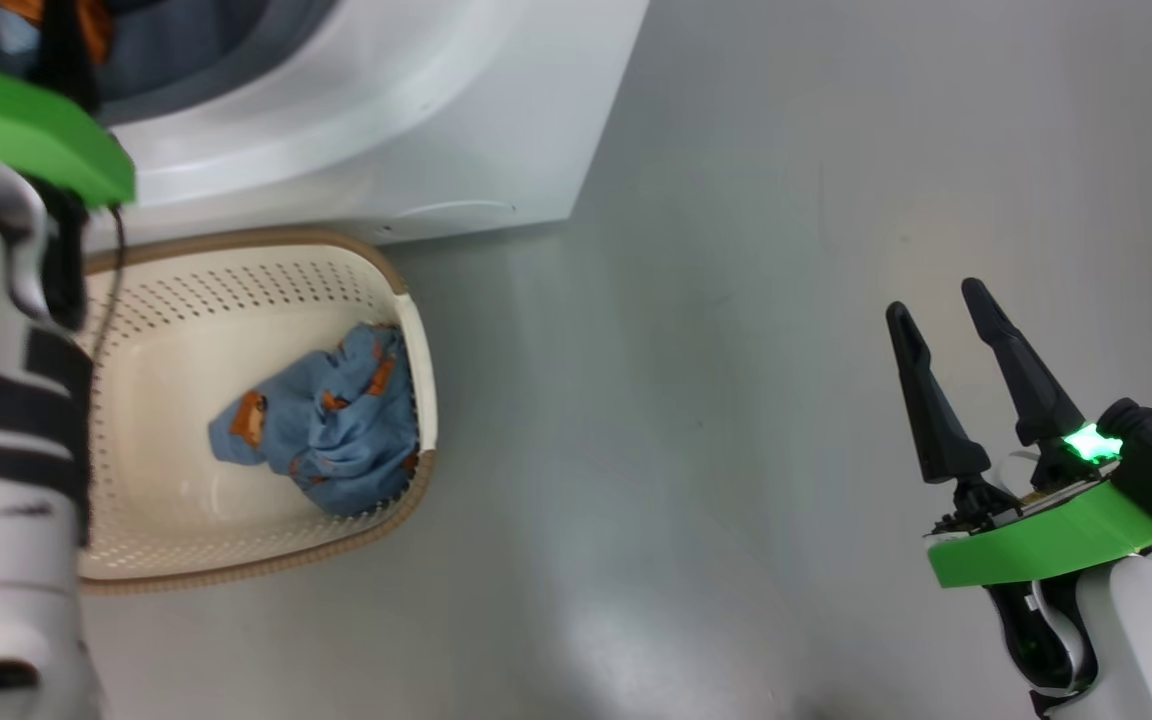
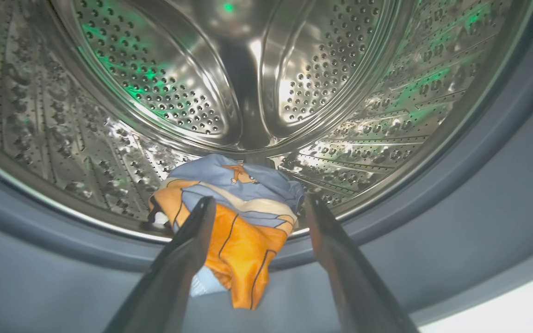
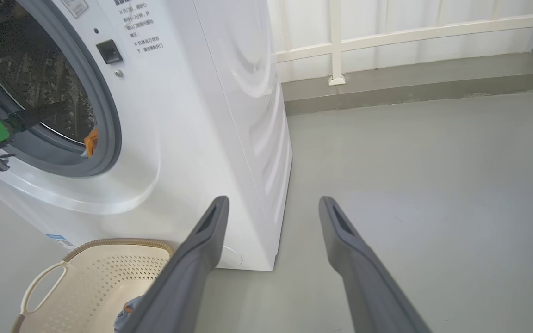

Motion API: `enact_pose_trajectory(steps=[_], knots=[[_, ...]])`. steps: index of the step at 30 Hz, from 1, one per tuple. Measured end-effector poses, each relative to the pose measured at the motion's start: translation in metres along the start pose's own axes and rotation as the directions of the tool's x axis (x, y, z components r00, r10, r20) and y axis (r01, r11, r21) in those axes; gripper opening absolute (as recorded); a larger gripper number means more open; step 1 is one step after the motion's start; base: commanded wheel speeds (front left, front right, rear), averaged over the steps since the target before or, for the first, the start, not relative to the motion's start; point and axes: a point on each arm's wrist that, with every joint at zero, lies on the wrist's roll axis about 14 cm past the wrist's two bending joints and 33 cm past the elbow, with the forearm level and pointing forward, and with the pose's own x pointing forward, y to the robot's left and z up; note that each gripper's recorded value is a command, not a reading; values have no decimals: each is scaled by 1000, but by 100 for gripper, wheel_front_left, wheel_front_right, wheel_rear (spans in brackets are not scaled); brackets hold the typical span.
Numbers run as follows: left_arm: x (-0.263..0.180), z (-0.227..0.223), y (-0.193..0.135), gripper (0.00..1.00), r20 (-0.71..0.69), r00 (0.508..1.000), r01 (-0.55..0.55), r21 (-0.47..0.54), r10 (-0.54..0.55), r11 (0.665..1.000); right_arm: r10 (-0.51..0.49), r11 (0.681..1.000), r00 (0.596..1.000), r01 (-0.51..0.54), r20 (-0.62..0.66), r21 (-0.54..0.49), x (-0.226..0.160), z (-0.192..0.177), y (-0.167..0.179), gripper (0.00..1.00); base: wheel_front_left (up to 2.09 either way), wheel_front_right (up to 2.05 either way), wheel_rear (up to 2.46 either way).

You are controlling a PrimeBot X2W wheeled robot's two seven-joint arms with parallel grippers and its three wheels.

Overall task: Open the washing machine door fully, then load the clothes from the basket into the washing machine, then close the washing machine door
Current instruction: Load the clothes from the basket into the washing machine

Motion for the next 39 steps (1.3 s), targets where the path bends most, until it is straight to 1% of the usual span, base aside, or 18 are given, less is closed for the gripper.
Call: enact_pose_trajectory(steps=[5,14,20,22,26,30,33,39], knots=[[-25,0,1,100,8,1000,-5,-13,5,1000,6,1000,1000,-6,20,-13,-2,10,0,100,0,0,0],[-77,5,6,100,32,999,-29,-14,30,999,16,1000,1000,-16,25,-13,-18,18,4,100,0,0,0],[-113,12,11,100,50,998,-42,1,42,999,16,1000,999,-15,27,-26,-34,24,3,100,0,0,0],[-127,14,13,100,53,998,-45,23,44,999,14,999,999,-13,32,-33,-40,27,3,100,0,0,0],[-153,17,20,100,59,996,-62,48,59,997,17,999,999,-16,32,-33,-52,29,5,100,0,0,0],[-180,18,28,100,59,995,-83,51,80,995,11,999,999,-10,33,-32,-66,31,5,100,0,0,0],[-209,15,40,100,51,992,-119,54,116,991,-2,999,999,4,38,-34,-80,34,2,100,0,0,0],[-240,17,49,100,63,988,-146,59,142,988,-17,999,999,19,48,-30,-93,37,0,100,0,0,0]])
